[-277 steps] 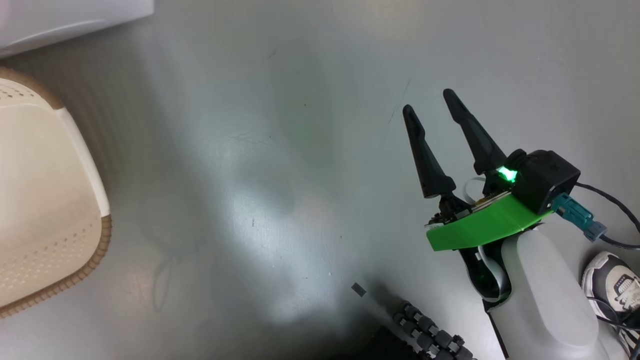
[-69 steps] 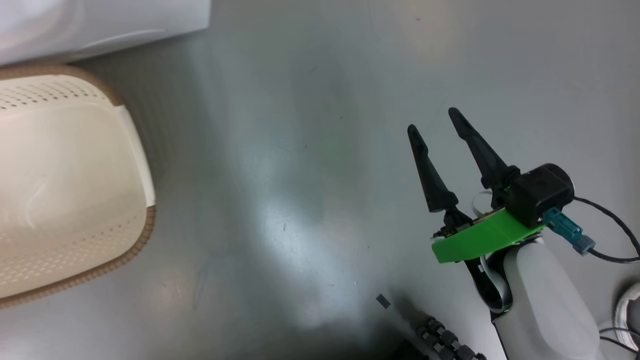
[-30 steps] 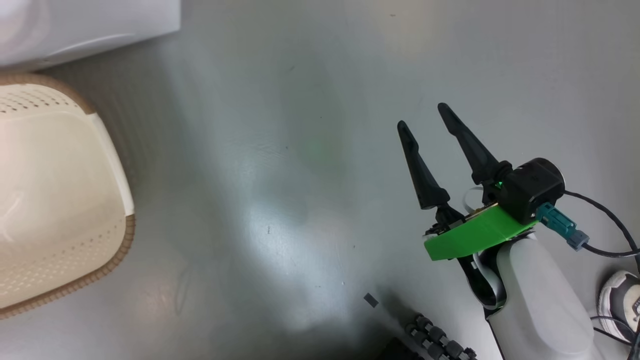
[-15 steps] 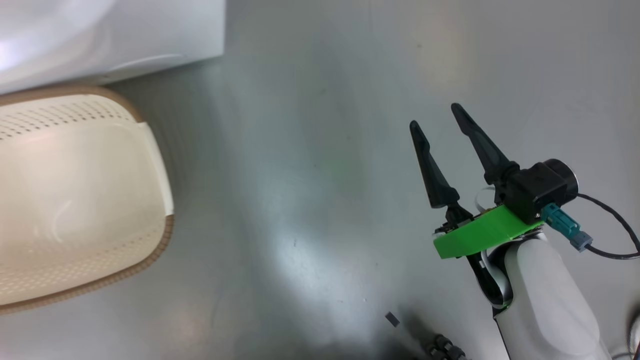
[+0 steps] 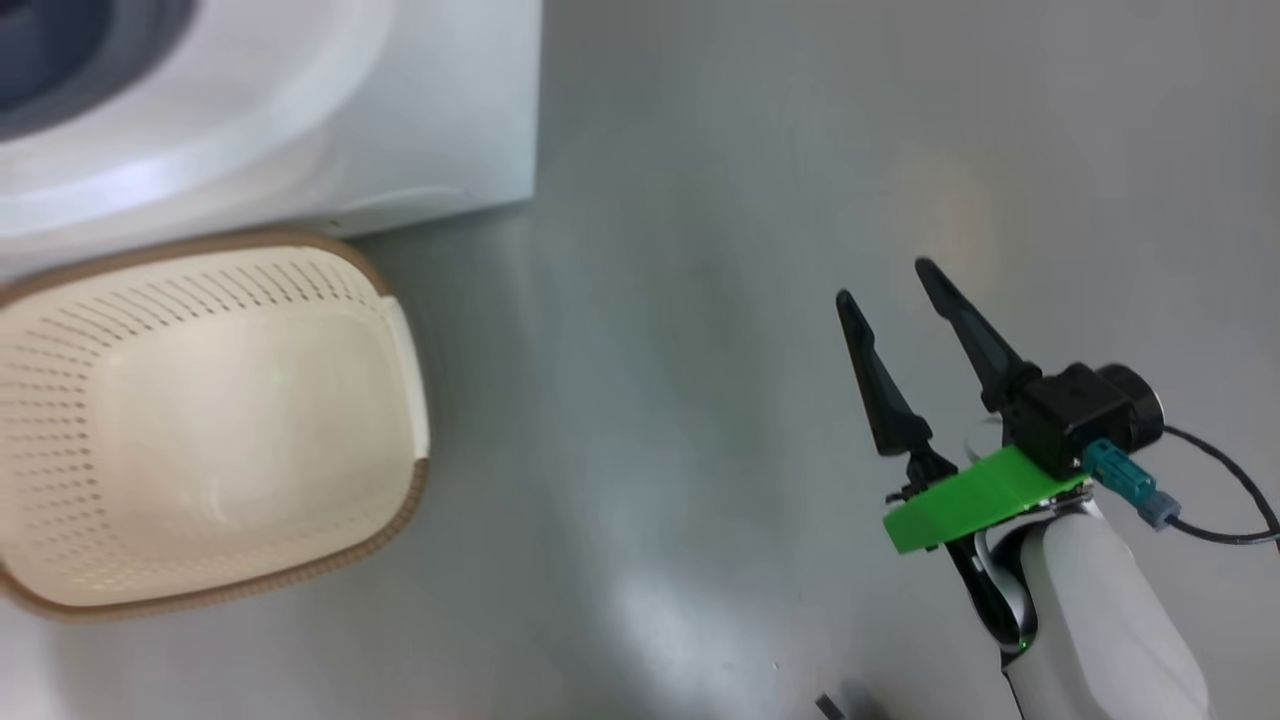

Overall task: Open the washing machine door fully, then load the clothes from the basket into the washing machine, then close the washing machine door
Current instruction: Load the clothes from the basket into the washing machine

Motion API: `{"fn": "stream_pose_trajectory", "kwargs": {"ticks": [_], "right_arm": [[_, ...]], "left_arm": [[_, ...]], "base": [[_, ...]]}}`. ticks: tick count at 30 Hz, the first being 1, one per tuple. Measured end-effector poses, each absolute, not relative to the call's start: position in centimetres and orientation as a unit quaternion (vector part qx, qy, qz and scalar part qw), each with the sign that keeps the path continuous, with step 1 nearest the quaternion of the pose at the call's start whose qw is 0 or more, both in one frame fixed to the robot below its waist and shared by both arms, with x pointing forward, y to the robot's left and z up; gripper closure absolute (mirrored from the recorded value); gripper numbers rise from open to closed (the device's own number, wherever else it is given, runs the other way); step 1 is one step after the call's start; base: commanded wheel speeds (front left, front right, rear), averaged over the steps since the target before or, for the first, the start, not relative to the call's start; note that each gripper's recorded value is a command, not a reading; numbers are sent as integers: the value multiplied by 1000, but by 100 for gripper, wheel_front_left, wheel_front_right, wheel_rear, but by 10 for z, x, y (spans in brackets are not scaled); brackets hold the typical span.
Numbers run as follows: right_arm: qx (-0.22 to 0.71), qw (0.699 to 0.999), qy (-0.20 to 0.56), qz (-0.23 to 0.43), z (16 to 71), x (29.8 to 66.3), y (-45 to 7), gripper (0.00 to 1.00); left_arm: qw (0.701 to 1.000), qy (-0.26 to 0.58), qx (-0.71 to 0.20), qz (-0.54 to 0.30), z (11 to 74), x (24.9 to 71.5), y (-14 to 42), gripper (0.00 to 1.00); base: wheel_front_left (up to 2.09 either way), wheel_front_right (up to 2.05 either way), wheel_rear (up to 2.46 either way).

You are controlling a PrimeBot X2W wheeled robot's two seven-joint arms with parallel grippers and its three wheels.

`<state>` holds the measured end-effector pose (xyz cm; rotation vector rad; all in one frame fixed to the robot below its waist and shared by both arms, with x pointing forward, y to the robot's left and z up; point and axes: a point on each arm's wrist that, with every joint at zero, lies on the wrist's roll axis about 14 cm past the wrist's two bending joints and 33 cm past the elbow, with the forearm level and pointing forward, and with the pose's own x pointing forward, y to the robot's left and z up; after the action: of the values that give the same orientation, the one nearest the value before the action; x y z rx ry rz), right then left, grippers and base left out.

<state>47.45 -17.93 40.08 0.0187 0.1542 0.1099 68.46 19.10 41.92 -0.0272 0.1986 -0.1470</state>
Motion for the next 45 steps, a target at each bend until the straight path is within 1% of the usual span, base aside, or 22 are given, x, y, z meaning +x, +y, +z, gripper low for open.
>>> {"fn": "stream_pose_trajectory", "kwargs": {"ticks": [6, 7, 12, 17, 18, 21, 28, 34, 40, 45], "right_arm": [[12, 997, 56, 54, 422, 468, -179, 0], [13, 997, 51, 54, 428, 464, -179, 0], [18, 997, 47, 52, 438, 444, -177, 0], [17, 998, 33, 53, 453, 428, -178, 0], [17, 998, 33, 53, 453, 428, -178, 0], [16, 998, 20, 56, 465, 421, -176, 0], [19, 998, -5, 65, 486, 400, -169, 0], [20, 997, -20, 71, 498, 382, -164, 0], [19, 996, -43, 75, 513, 372, -162, 0], [18, 995, -62, 72, 526, 367, -164, 0]], "left_arm": [[990, 103, -23, -90, 427, 646, 188, 0], [989, 104, -24, -98, 428, 631, 185, 0], [987, 100, -42, -116, 435, 589, 174, 0], [989, 88, -50, -109, 446, 545, 173, 0], [989, 88, -50, -109, 446, 545, 173, 0], [990, 77, -57, -107, 455, 519, 170, 0], [995, 53, -46, -74, 472, 461, 179, 0], [995, 47, -61, -56, 475, 414, 176, 0], [997, 34, -71, -25, 481, 384, 187, 0], [996, 16, -86, -9, 490, 369, 189, 0]], "base": [[0, 0, 0], [0, 0, 0], [0, 0, 0], [0, 0, 0], [0, 0, 0], [0, 0, 0], [0, 0, 0], [0, 0, 0], [0, 0, 0], [0, 0, 0]]}}
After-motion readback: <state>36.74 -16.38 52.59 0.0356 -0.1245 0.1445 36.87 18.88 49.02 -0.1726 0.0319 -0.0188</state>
